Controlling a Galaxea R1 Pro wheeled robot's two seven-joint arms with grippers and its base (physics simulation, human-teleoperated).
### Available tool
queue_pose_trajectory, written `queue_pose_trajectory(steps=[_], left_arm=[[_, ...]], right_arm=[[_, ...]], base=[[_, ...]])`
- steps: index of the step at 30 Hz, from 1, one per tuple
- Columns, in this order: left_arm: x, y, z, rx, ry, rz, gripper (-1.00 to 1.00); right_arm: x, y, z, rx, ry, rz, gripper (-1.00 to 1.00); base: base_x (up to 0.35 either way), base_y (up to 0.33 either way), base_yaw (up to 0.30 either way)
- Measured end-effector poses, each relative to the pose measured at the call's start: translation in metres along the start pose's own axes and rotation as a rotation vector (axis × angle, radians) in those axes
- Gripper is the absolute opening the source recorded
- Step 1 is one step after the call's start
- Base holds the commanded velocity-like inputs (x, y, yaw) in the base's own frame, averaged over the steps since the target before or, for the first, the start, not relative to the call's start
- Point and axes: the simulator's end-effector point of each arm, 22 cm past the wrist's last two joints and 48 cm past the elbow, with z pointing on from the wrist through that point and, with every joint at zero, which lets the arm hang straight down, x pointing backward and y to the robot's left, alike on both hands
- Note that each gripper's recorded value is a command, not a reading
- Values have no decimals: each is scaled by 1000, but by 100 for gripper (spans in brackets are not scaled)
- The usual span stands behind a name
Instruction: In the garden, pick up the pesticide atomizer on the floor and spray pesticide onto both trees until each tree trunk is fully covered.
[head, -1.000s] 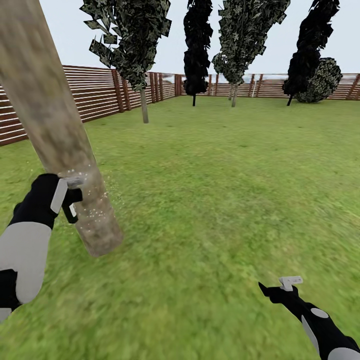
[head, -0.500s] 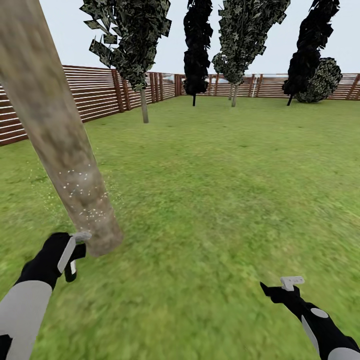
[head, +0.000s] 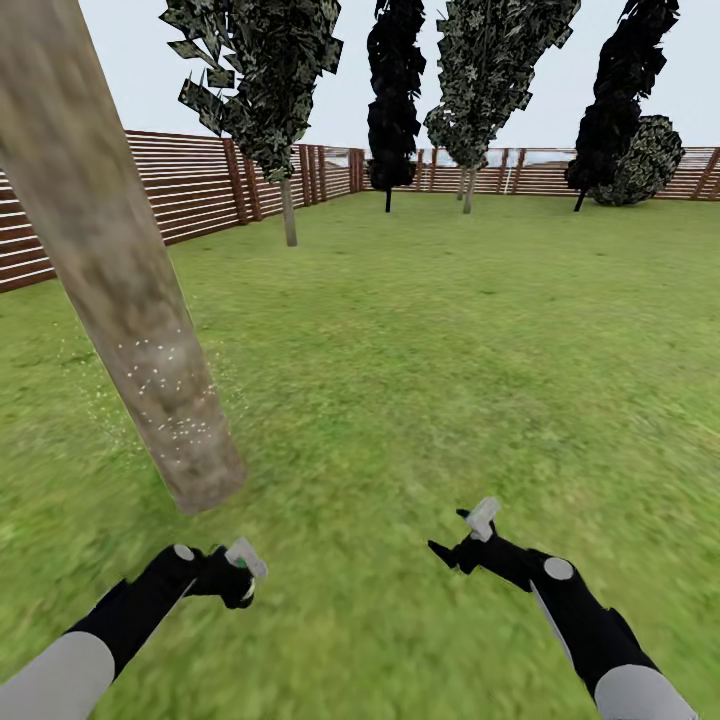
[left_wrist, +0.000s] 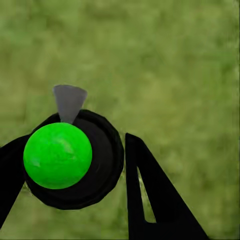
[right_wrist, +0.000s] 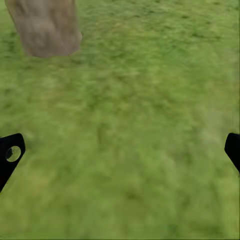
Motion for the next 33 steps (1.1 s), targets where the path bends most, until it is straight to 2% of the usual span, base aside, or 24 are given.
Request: queue_pose_trajectory(steps=[2, 5, 8, 12, 13, 17, 18, 19, 21, 23, 24, 25, 27, 29, 33], left_arm=[[4, -19, 2, 73, 15, 59, -100], [8, -39, 6, 123, 46, 127, -100], [5, -51, 7, 153, 47, 147, -100], [-15, -64, 11, 171, 10, 164, -100], [-22, -68, 11, 177, -13, 179, -100], [-26, -74, 13, 195, -31, 200, -100], [-25, -80, 12, 221, -29, 202, -100], [-23, -92, 9, 279, -23, 212, -100], [-22, -104, 6, 329, -18, 223, -100], [-27, -119, 8, 357, -10, 254, -100], [-28, -129, 10, 377, 5, 287, -100], [-29, -134, 10, 384, 11, 303, -100], [-37, -143, 11, 403, 5, 320, -100], [-47, -153, 8, 437, -32, 360, -100], [-58, -160, 7, 455, -55, 381, -100]], right_arm=[[-23, 15, 3, -60, -16, -44, 100], [-27, 22, 4, -84, -14, -52, 100], [-26, 35, 8, -117, -5, -66, 100], [-16, 91, 22, -250, 46, -166, 100], [-14, 100, 23, -271, 54, -183, -100], [-13, 109, 25, -294, 61, -202, -100], [-12, 111, 25, -297, 62, -205, -100], [-11, 116, 24, -314, 65, -212, -100], [-16, 123, 23, -341, 59, -228, -100], [-18, 131, 23, -364, 63, -267, -100], [-22, 140, 24, -385, 65, -320, -100], [-24, 143, 24, -391, 65, -338, -100], [-20, 147, 23, -406, 99, -331, -100], [-16, 155, 19, -445, 116, -326, -100], [-20, 157, 19, -451, 109, -330, -100]], base=[[0, 0, 0], [0, 0, 0], [0, 0, 0], [0, 0, 0], [0, 0, 0], [0, 0, 0], [0, 0, 0], [0, 0, 0], [0, 0, 0], [0, 0, 0], [0, 0, 0], [0, 0, 0], [0, 0, 0], [0, 0, 0], [0, 0, 0]])
